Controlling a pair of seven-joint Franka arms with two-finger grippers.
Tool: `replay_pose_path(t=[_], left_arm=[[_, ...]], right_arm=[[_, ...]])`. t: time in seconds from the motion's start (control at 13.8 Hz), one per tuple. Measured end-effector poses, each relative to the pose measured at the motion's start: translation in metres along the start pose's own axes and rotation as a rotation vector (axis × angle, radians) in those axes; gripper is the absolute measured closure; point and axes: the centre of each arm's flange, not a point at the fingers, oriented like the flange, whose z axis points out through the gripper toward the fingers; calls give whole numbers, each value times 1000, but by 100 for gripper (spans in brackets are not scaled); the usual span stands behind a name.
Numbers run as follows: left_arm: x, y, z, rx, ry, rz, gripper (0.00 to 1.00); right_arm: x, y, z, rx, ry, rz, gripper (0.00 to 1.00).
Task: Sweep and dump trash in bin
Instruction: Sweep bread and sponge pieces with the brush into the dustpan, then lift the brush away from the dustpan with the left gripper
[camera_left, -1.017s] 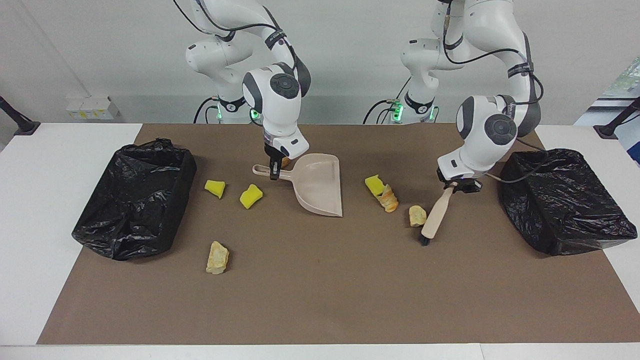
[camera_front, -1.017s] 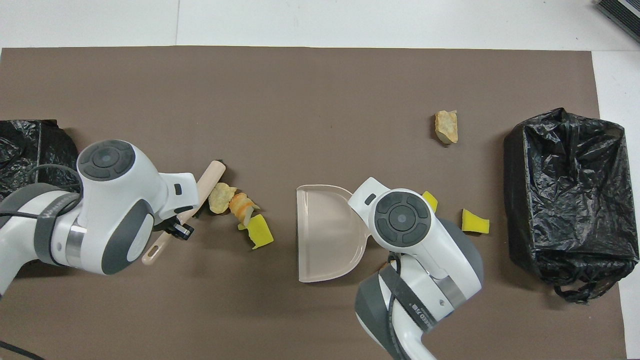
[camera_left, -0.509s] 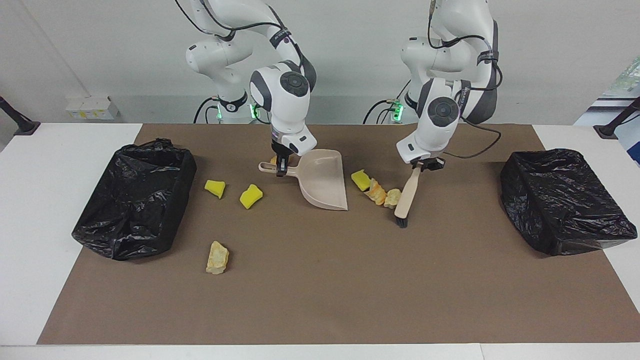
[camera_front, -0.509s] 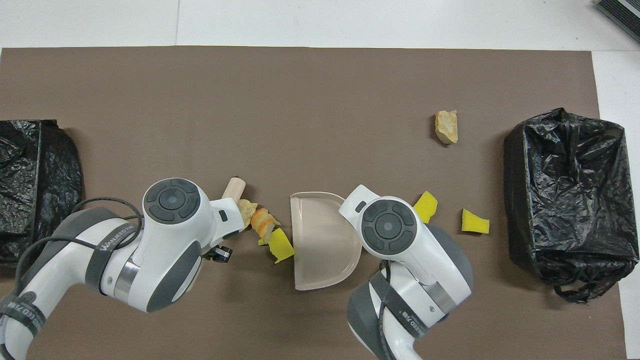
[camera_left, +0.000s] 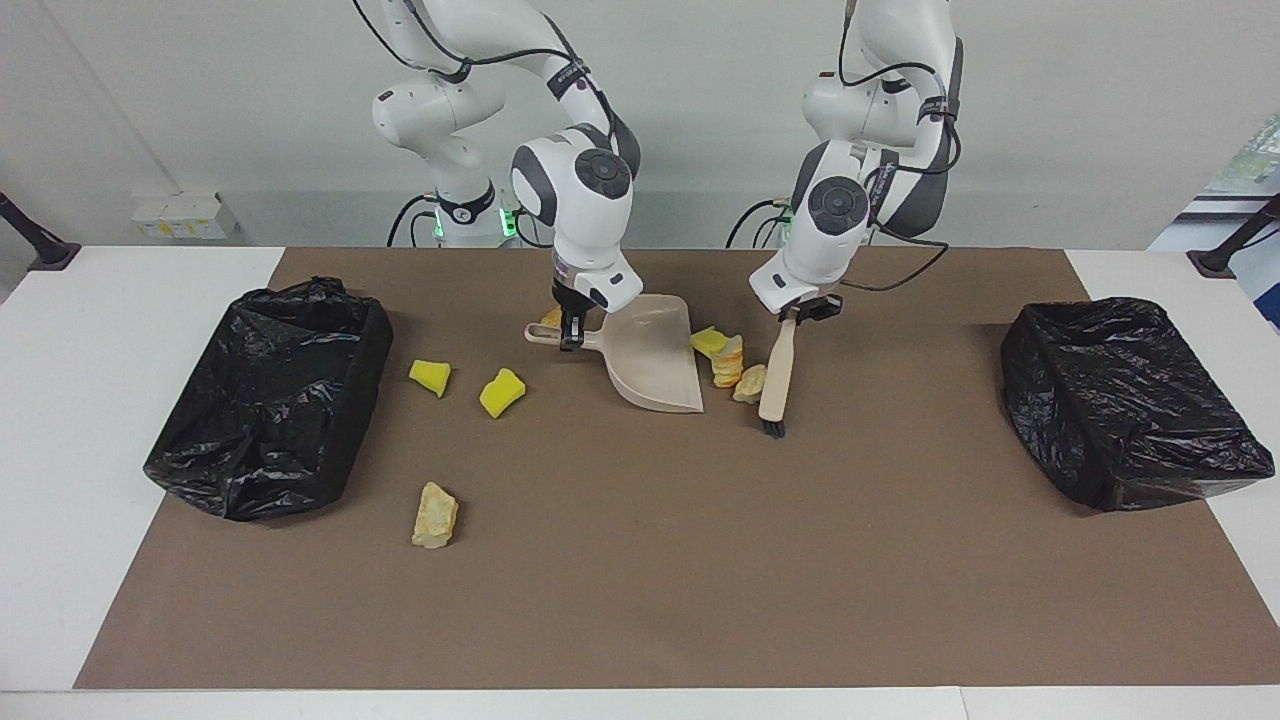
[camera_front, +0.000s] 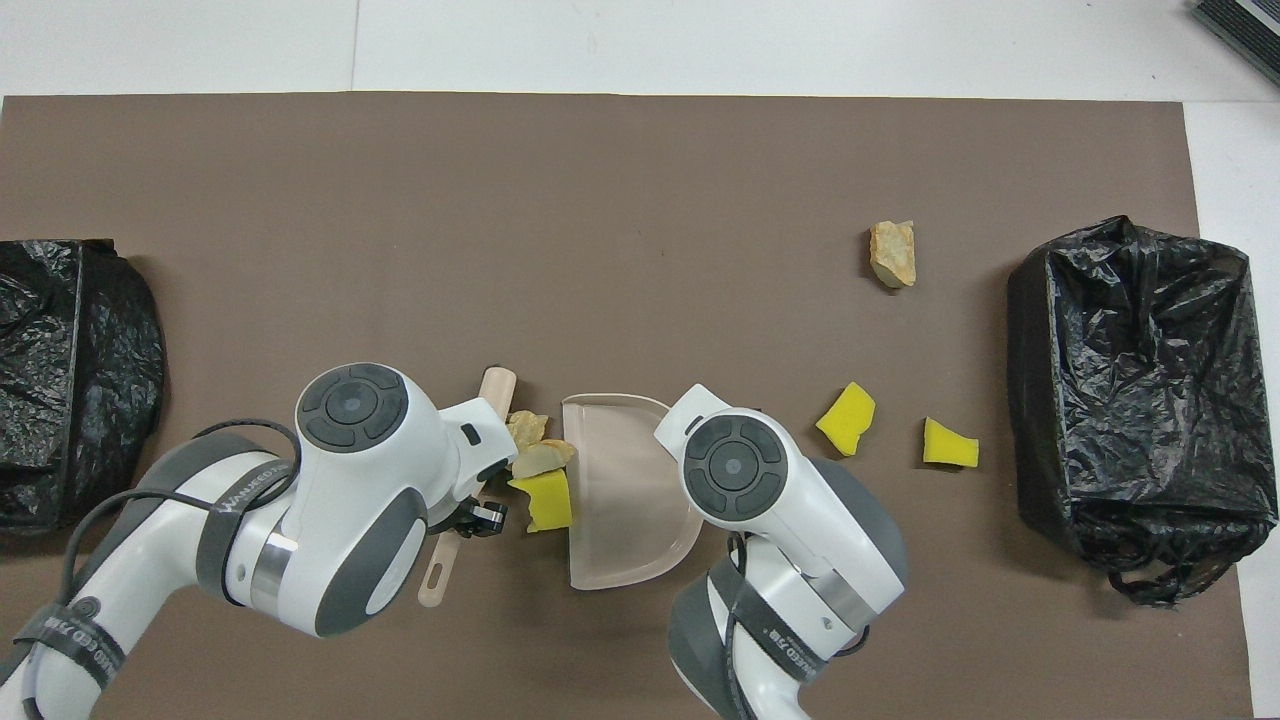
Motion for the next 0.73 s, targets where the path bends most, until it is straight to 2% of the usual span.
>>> replay_pose_path(t=[0.22, 0.51, 0.73], left_arm=[[-8, 42, 2, -44, 31, -28, 74], [-12, 78, -2, -59, 73, -50, 74], [-30, 125, -9, -63, 91, -70, 74]], right_arm=[[0, 0, 0, 0, 0, 2, 68], [0, 0, 0, 0, 0, 17, 68], [-6, 4, 2, 4, 0, 31, 68]])
